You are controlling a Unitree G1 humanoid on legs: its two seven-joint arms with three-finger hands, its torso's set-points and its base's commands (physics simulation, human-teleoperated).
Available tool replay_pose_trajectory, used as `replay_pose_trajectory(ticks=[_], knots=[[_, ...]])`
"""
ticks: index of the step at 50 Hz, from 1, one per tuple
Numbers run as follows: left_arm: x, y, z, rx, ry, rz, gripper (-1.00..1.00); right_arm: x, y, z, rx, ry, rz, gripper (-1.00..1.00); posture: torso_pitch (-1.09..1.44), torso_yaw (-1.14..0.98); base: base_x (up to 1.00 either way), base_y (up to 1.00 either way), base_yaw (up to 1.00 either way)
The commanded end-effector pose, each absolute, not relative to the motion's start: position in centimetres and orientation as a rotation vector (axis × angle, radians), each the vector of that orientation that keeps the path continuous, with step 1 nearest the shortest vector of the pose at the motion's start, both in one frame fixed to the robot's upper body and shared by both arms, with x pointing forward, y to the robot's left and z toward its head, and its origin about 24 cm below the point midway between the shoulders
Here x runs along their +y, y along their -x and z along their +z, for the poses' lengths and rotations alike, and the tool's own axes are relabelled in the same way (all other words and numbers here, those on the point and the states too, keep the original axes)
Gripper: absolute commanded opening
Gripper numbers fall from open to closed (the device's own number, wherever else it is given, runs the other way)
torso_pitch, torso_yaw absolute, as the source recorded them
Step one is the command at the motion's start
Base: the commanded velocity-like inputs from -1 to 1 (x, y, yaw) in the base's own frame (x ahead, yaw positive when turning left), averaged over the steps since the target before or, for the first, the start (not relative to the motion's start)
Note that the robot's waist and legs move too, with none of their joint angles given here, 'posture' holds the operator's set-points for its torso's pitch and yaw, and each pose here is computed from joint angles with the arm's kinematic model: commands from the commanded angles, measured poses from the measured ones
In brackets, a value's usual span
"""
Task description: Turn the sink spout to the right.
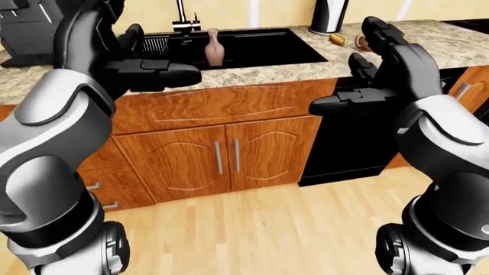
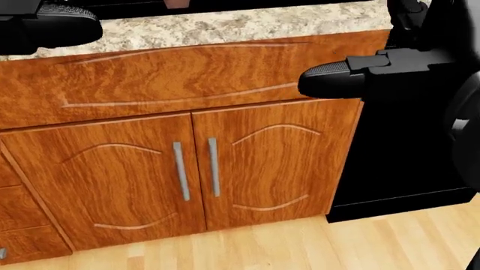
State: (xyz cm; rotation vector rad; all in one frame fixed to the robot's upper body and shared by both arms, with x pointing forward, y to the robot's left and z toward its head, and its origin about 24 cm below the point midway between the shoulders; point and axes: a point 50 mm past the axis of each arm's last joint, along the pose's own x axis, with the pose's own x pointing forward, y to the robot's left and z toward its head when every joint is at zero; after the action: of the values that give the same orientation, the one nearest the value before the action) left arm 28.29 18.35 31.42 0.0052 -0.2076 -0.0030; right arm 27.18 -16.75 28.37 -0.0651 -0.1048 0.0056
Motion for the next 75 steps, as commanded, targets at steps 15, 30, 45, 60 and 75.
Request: replay_pose_trajectory(ticks=[15,30,45,60,75], knots=[[19.0,-27.5,33.3,-0.309,0.006,0.023,1.00,-16.1,-26.7,29.9,-0.194,0.079,0.017,1.00,0.00,0.00,0.27,0.00,0.00],[19.0,-27.5,33.7,-0.312,0.002,0.022,1.00,-16.2,-26.8,29.9,-0.191,0.085,0.011,1.00,0.00,0.00,0.26,0.00,0.00],[18.9,-27.4,33.5,-0.313,0.000,0.019,1.00,-16.3,-27.3,29.2,-0.165,0.111,-0.014,1.00,0.00,0.00,0.20,0.00,0.00],[18.9,-27.3,33.4,-0.309,-0.004,0.016,1.00,-16.5,-27.2,29.0,-0.144,0.015,0.000,1.00,0.00,0.00,0.00,0.00,0.00],[18.8,-27.5,32.8,-0.302,-0.004,0.015,1.00,-17.1,-27.2,28.9,-0.154,0.039,-0.044,1.00,0.00,0.00,0.07,0.02,0.59]])
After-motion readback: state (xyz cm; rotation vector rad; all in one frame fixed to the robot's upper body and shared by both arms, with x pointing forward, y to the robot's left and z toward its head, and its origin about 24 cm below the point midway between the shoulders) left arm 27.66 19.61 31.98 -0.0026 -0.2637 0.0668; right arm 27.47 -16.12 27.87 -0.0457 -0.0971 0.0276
